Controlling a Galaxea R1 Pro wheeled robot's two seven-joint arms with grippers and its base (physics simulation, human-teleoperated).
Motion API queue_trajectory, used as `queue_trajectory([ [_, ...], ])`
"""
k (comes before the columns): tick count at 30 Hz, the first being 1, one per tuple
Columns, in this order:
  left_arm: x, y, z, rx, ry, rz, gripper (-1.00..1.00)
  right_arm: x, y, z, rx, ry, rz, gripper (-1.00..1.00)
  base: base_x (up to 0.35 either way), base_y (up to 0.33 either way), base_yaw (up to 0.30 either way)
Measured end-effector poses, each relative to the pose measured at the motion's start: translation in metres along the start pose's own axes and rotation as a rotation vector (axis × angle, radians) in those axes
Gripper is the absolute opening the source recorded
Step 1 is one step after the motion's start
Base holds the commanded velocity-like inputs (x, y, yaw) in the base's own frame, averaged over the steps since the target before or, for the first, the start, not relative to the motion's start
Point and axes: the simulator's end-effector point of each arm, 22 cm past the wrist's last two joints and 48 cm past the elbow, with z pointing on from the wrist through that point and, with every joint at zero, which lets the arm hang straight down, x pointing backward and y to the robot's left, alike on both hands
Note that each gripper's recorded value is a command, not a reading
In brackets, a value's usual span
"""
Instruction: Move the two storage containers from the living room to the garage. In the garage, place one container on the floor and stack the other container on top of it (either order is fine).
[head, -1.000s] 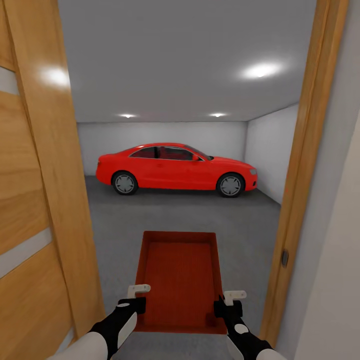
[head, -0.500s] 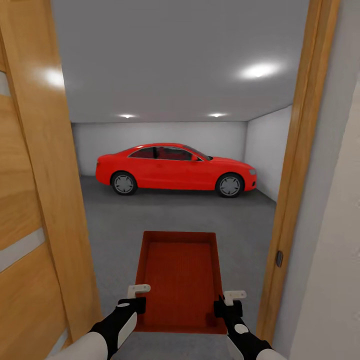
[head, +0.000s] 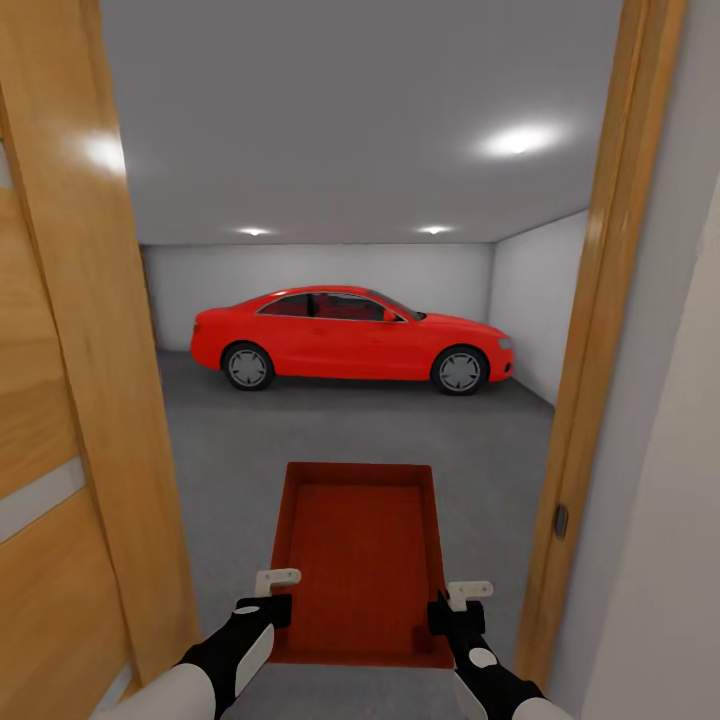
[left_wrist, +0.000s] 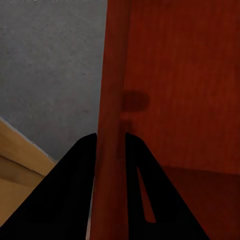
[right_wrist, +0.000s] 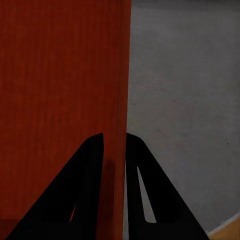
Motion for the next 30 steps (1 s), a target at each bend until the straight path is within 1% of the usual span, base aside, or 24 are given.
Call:
queue_trajectory([
  [7, 0.0, -0.0001, -0.0003, 0.0, 0.0, 0.0, -1.0, -0.0001, -0.0001, -0.0002, 0.0, 0.0, 0.0, -1.0, 0.265, 0.0, 0.0],
  [30, 0.0001, 0.0001, -0.0003, 0.0, 0.0, 0.0, -1.0, 0.0, 0.0001, -0.0003, 0.0, 0.0, 0.0, -1.0, 0.32, 0.0, 0.0],
])
